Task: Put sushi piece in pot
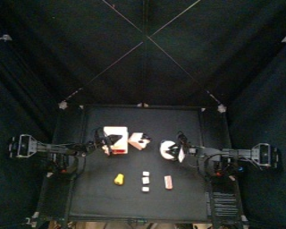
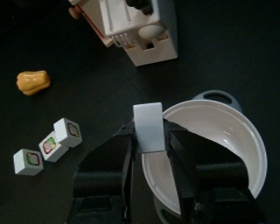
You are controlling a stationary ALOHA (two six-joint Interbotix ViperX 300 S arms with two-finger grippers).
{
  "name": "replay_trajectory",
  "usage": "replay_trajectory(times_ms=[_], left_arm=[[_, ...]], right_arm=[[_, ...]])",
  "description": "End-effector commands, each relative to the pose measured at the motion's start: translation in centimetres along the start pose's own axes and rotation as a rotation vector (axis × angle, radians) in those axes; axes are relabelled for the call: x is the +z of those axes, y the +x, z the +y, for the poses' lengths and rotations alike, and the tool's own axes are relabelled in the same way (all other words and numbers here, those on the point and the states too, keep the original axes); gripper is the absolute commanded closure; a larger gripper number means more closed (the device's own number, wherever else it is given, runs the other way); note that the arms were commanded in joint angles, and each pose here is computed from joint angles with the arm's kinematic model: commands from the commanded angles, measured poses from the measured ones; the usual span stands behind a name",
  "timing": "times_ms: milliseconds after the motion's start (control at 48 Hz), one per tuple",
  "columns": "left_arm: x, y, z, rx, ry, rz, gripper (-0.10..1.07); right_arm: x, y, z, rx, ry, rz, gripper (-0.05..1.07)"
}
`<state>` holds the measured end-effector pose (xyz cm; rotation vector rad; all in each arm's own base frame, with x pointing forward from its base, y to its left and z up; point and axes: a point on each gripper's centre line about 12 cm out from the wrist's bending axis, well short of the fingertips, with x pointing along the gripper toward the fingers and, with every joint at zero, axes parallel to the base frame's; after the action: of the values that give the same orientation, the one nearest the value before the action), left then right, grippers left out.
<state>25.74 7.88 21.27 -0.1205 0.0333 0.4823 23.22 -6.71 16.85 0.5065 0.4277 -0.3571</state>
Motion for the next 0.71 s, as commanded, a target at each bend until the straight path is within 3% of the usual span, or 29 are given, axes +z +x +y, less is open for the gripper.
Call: replay_trajectory(times_ms=[0, 312, 688], left_arm=[[0.44, 0.18, -0.14, -0.004, 0.001, -0.015, 0.76], [0.45, 0.19, -0.10, -0.002, 0.001, -0.015, 0.76], [0.39, 0.15, -0.12, -0.004, 0.002, -0.014, 0.76]], right_arm=[[0.42, 0.17, -0.06, -0.002, 0.010, -0.015, 0.41], [-0.10, 0.77, -0.42, -0.020, 0.016, 0.016, 0.24], [-0.06, 0.89, -0.36, -0.019, 0.013, 0.018, 0.23]])
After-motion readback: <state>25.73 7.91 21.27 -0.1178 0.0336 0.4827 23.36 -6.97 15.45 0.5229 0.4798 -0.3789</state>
